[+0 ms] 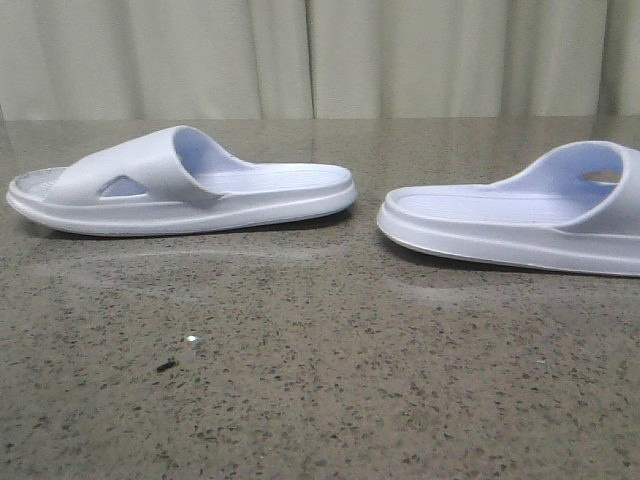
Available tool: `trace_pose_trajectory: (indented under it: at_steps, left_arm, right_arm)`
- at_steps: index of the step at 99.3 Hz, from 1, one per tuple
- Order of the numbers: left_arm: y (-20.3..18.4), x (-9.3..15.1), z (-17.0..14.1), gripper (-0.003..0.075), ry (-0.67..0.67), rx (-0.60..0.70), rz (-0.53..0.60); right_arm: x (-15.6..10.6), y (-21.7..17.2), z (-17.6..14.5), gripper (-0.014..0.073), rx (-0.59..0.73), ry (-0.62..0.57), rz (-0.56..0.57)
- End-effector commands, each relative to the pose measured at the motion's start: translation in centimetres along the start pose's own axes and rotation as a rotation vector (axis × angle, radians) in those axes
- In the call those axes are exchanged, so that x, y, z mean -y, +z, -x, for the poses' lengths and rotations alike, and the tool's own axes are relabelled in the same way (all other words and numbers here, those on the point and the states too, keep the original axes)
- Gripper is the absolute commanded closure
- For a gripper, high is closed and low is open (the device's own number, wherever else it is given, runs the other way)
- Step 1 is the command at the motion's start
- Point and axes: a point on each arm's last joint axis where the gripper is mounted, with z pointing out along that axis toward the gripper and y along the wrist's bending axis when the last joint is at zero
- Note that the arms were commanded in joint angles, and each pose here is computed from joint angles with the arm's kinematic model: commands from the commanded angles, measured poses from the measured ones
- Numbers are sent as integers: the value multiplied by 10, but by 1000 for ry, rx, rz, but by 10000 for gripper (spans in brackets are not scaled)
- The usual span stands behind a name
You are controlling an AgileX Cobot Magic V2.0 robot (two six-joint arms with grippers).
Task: Insert blue slippers together front up
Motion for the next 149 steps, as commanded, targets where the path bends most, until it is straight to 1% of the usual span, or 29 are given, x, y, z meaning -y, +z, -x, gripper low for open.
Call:
trace_pose_trajectory:
  at_steps: [1, 9, 16, 23, 30, 37, 43, 47, 49, 50, 55, 56, 57, 59, 63, 64, 68, 73, 75, 90, 100, 115, 125, 138, 149]
  left_arm:
    - [10, 19, 23, 705, -60, 10, -24]
    - [23, 29, 35, 705, -84, -30, -16]
    - [33, 35, 43, 705, -77, -43, -9]
    - [44, 38, 49, 704, -76, -49, 4]
    - [54, 37, 49, 703, -104, -65, 25]
    - [63, 35, 46, 699, -147, -91, 46]
    - [69, 32, 43, 672, -166, -118, 64]
    - [73, 30, 40, 631, -169, -139, 76]
    - [75, 29, 39, 594, -173, -148, 83]
    - [75, 29, 39, 594, -175, -148, 83]
    - [78, 28, 37, 512, -185, -165, 94]
    - [79, 27, 36, 485, -189, -167, 97]
    - [80, 27, 36, 471, -190, -169, 98]
    - [81, 27, 35, 412, -195, -175, 103]
    - [83, 26, 34, 324, -203, -180, 107]
    - [83, 26, 34, 324, -204, -180, 107]
    - [85, 25, 33, 241, -215, -185, 115]
    - [87, 24, 32, 199, -226, -191, 120]
    - [88, 23, 32, 194, -226, -195, 124]
    - [94, 20, 27, 214, -237, -229, 146]
    - [101, 16, 21, 249, -255, -261, 174]
    - [118, 7, 9, 304, -389, -313, 238]
    - [128, -1, 0, 332, -449, -344, 286]
    - [141, -11, -19, 375, -489, -457, 356]
    - [148, -19, -31, 407, -498, -514, 400]
  right_arm:
    - [-11, 9, 26, 701, 50, 62, 14]
    - [-16, 19, 36, 701, 25, 92, 7]
    - [-20, 27, 44, 699, -5, 105, 0]
    - [-23, 35, 49, 662, -27, 111, -5]
    - [-25, 41, 53, 577, -38, 121, -9]
    - [-26, 45, 55, 454, -46, 138, -12]
    - [-27, 47, 56, 334, -49, 174, -11]
    - [-27, 48, 56, 258, -52, 195, -11]
    - [-27, 49, 56, 225, -54, 202, -12]
    - [-27, 49, 56, 214, -56, 209, -12]
    - [-27, 50, 55, 158, -62, 221, -12]
    - [-26, 50, 55, 146, -64, 222, -13]
    - [-26, 50, 55, 141, -64, 222, -13]
    - [-26, 51, 55, 130, -65, 222, -14]
    - [-26, 51, 54, 121, -67, 222, -15]
    - [-26, 51, 54, 120, -67, 222, -15]
    - [-26, 52, 54, 120, -69, 222, -17]
    - [-26, 52, 54, 120, -69, 222, -17]
    - [-26, 52, 54, 120, -69, 222, -17]
    - [-26, 52, 54, 120, -69, 222, -17]
    - [-26, 52, 54, 120, -69, 222, -17]
    - [-26, 52, 54, 120, -69, 223, -16]
    - [-26, 52, 54, 120, -69, 223, -16]
    - [-26, 52, 54, 120, -69, 223, -16]
    - [-26, 52, 54, 120, -69, 223, -16]
